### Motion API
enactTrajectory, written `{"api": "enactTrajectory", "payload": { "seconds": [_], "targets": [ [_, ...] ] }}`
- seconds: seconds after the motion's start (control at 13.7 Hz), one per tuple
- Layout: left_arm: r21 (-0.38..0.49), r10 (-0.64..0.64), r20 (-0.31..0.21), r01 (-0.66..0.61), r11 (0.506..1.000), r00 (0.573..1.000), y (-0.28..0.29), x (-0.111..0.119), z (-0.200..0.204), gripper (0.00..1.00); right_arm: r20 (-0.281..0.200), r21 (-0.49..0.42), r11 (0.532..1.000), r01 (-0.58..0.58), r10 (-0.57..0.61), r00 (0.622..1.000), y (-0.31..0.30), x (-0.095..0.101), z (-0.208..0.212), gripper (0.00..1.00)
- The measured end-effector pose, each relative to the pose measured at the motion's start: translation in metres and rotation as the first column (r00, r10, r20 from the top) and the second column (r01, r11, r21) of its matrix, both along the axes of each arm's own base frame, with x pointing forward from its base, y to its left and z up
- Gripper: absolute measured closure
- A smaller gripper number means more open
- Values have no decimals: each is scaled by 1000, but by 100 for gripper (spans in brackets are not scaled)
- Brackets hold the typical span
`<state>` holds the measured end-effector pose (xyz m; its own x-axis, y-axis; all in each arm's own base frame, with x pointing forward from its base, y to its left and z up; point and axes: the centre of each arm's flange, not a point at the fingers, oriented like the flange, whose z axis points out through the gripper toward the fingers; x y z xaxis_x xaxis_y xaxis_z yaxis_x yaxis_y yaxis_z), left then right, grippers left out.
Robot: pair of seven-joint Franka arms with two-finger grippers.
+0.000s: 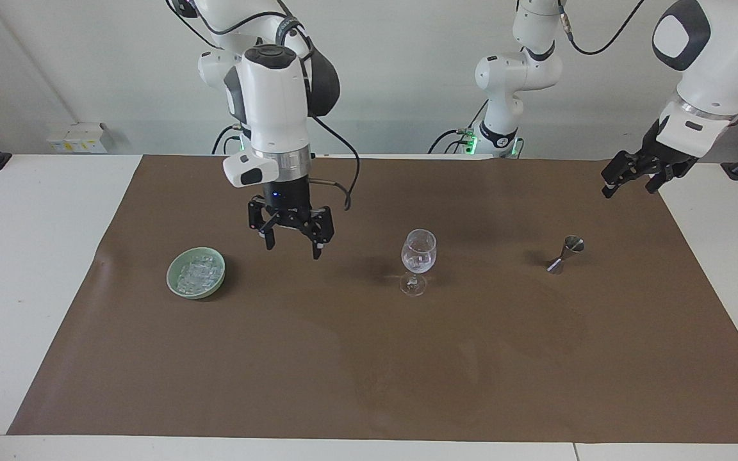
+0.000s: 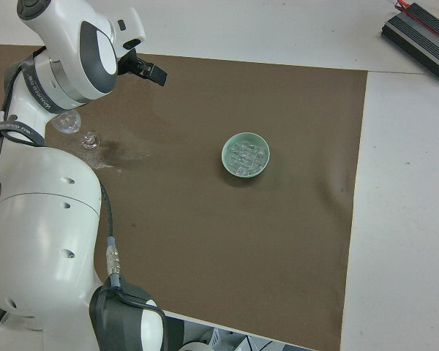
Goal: Pour wine and add ice with both arms
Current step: 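Carry the green cup back and lower it with the right gripper, then open the right gripper and withdraw it from the green cup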
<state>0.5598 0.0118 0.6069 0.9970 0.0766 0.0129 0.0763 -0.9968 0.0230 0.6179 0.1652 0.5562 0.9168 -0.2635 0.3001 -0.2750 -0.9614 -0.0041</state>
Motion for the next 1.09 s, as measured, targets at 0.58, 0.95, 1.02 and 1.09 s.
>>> {"api": "enactTrajectory", "payload": {
  "seconds": [0.58,0.95,1.02,1.09],
  "targets": [
    [0,0,0,0,1000,1000,0,0,0,0,-110,-20,1000,-12,10,994,-86,-26,45,0],
    [0,0,0,0,1000,1000,0,0,0,0,-188,-39,996,-82,74,979,-131,-40,55,0],
    [0,0,0,0,1000,1000,0,0,0,0,-202,-32,995,-93,85,976,-139,-43,56,0],
    [0,0,0,0,1000,1000,0,0,0,0,-211,-17,995,-96,90,973,-148,-46,59,0]
  ]
}}
